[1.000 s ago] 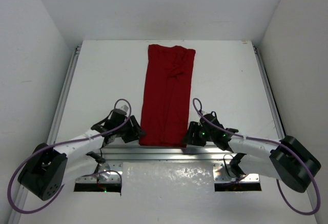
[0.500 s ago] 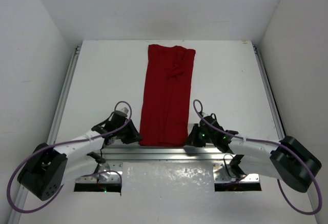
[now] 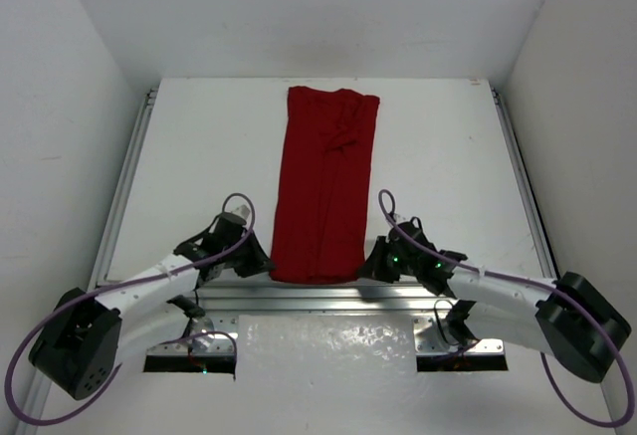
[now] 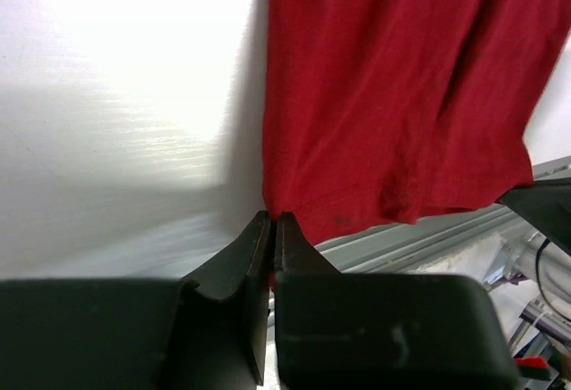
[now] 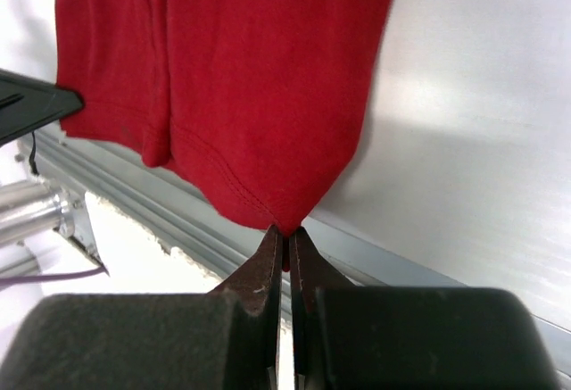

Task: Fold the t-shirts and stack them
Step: Grab the bottom of the folded rectangular tshirt with both arms, then fold the folded rectangular tshirt in 1/3 of the way

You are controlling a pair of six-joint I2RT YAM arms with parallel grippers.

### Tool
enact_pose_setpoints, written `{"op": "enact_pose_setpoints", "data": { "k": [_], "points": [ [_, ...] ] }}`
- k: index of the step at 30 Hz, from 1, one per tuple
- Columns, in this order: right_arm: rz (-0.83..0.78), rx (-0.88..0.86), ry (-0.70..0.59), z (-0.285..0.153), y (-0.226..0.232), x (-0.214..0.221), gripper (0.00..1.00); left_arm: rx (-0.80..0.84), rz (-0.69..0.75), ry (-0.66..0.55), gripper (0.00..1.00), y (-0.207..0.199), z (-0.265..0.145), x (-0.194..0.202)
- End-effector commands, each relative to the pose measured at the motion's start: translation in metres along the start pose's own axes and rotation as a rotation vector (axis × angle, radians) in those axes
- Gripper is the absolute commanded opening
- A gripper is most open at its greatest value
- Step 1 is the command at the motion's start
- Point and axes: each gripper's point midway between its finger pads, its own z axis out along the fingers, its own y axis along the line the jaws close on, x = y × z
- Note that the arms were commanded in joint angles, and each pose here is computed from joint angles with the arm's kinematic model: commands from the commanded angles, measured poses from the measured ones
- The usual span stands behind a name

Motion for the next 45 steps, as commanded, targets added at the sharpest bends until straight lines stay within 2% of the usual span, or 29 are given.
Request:
{"op": "enact_pose_setpoints", "data": {
  "k": [1,6,12,17,20,21,29,36,45],
  "points": [
    [-0.048,-0.026,-0.094,-0.006,0.03,-0.033,0.0,0.056,0.039,-0.083,0.0,-0.032,-0.013,-0.027],
    [-0.044,0.007,-0.188,-0.013,0.034,-0.083,0.0,0.027,0.059,-0.149,0.0,-0.052,-0.018,-0.059],
    [-0.046,-0.013,-0.196,-0.017,0.044,-0.133,0.0,-0.021,0.061,-0.218,0.0,-0.076,-0.011,-0.111],
    [-0.06,0.046,-0.16,0.002,0.04,-0.166,0.0,-0.086,0.059,-0.331,0.0,-0.086,-0.007,-0.166],
    [-0.053,0.068,-0.188,0.008,0.035,-0.192,0.0,-0.111,0.08,-0.363,0.0,-0.098,-0.001,-0.199],
    [-0.054,0.057,-0.207,0.007,0.04,-0.206,0.0,-0.088,0.091,-0.385,0.0,-0.113,-0.004,-0.215],
    [-0.028,0.089,-0.175,0.037,0.028,-0.261,0.0,-0.064,0.088,-0.333,0.0,-0.127,0.039,-0.268],
    [0.005,0.086,-0.136,0.059,0.011,-0.289,0.0,-0.009,0.129,-0.25,0.0,-0.134,0.083,-0.287],
    [0.018,0.117,-0.113,0.076,-0.008,-0.318,0.02,-0.001,0.1,-0.285,0.0,-0.137,0.101,-0.318]
  ]
}}
